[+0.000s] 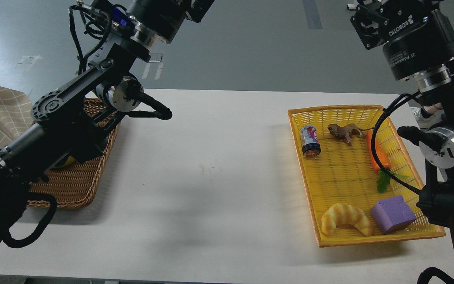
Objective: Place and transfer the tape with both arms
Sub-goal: 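Release the tape roll in the basket and raise the left arm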
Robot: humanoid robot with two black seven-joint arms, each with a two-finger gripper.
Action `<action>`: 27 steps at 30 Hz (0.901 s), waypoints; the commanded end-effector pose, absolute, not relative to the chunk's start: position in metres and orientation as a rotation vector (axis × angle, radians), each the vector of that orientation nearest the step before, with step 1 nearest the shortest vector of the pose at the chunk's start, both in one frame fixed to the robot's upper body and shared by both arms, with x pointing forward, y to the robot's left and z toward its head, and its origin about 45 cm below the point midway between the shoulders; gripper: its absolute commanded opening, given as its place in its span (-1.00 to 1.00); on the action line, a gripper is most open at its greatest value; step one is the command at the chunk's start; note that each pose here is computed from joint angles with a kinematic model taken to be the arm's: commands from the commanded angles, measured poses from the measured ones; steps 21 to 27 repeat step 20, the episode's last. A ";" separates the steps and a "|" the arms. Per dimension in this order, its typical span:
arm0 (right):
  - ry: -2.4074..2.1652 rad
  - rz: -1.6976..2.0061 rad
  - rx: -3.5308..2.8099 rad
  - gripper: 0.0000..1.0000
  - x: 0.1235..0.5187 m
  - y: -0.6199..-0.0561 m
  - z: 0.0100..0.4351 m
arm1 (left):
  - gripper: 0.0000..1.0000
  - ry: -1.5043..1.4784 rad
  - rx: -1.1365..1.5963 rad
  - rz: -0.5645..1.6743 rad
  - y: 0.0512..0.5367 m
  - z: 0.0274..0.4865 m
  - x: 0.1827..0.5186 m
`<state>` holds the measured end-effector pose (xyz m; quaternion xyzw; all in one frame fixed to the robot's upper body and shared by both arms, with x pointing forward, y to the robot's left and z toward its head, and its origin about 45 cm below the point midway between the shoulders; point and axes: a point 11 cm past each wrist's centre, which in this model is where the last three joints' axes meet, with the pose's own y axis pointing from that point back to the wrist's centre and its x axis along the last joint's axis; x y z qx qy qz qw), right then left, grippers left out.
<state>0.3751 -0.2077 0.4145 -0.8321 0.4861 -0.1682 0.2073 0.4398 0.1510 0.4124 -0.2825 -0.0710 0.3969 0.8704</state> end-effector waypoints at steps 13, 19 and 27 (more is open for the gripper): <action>1.353 -0.454 -2.319 1.00 0.378 -0.206 0.413 | 0.95 -0.183 -0.601 0.641 0.110 0.449 0.433; 1.352 -0.454 -2.317 1.00 0.377 -0.205 0.414 | 0.96 -0.065 -0.640 0.691 0.102 0.421 0.432; 1.353 -0.453 -2.317 1.00 0.377 -0.205 0.413 | 0.95 -0.057 -0.639 0.698 0.102 0.418 0.432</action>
